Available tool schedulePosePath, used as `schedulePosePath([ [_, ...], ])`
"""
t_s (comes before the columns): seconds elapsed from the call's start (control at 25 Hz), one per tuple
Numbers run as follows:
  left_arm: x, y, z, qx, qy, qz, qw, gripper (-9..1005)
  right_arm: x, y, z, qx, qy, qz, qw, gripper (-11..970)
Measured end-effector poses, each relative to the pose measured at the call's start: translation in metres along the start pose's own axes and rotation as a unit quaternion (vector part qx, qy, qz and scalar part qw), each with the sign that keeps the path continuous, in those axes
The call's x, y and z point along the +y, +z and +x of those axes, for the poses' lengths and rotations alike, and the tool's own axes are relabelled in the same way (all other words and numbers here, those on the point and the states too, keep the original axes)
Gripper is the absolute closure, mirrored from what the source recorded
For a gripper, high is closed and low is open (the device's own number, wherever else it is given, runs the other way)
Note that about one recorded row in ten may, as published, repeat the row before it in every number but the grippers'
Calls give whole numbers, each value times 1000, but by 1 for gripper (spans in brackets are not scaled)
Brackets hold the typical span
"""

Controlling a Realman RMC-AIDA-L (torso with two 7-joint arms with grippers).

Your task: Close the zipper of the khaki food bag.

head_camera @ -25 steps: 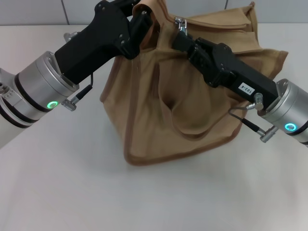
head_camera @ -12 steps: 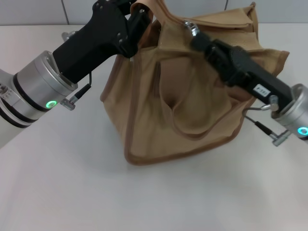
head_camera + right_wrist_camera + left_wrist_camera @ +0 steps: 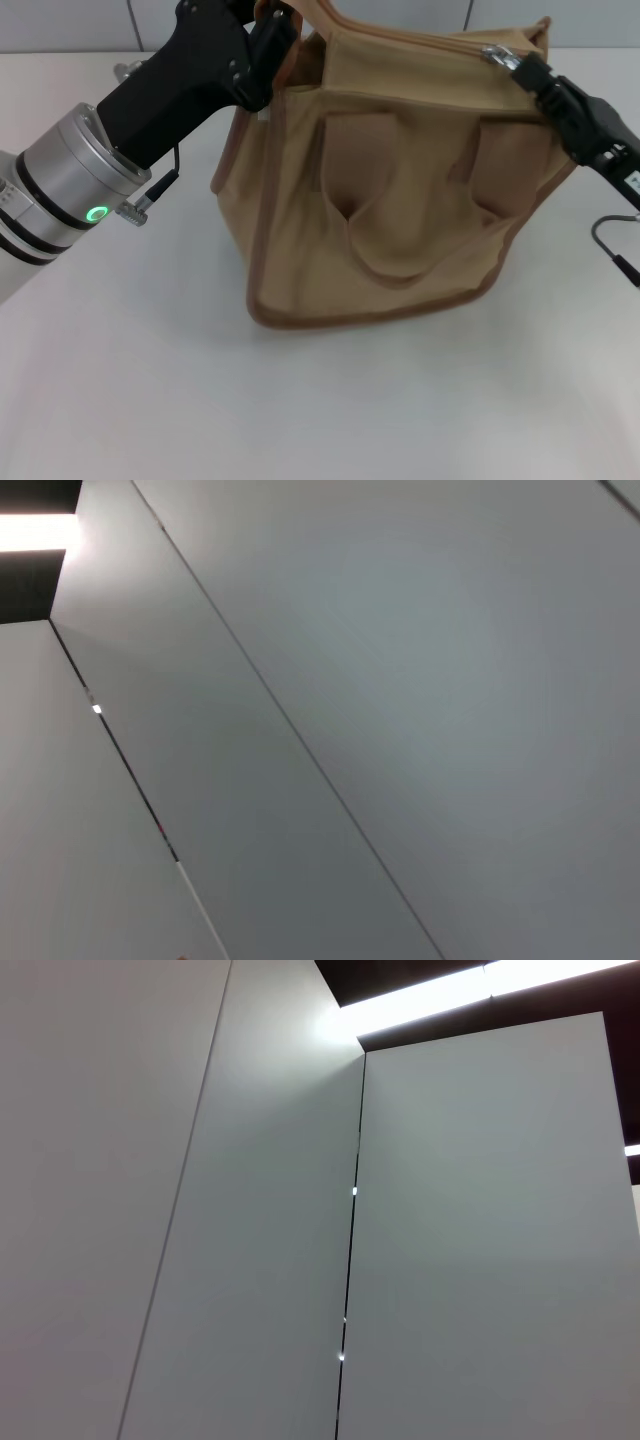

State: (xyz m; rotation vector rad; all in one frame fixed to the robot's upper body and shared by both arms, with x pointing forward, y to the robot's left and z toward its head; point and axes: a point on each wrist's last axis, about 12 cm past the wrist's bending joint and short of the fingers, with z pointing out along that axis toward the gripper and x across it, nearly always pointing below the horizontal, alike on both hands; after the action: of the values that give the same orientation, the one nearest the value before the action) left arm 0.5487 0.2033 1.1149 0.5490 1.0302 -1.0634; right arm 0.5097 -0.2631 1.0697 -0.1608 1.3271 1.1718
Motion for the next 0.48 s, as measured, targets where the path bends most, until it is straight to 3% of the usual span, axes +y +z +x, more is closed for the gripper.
schedulePosePath([
  [0.48,2,-18,-3,-7,11,-30,999,947,-5,-17,-7,-21,-15,33,999,916],
])
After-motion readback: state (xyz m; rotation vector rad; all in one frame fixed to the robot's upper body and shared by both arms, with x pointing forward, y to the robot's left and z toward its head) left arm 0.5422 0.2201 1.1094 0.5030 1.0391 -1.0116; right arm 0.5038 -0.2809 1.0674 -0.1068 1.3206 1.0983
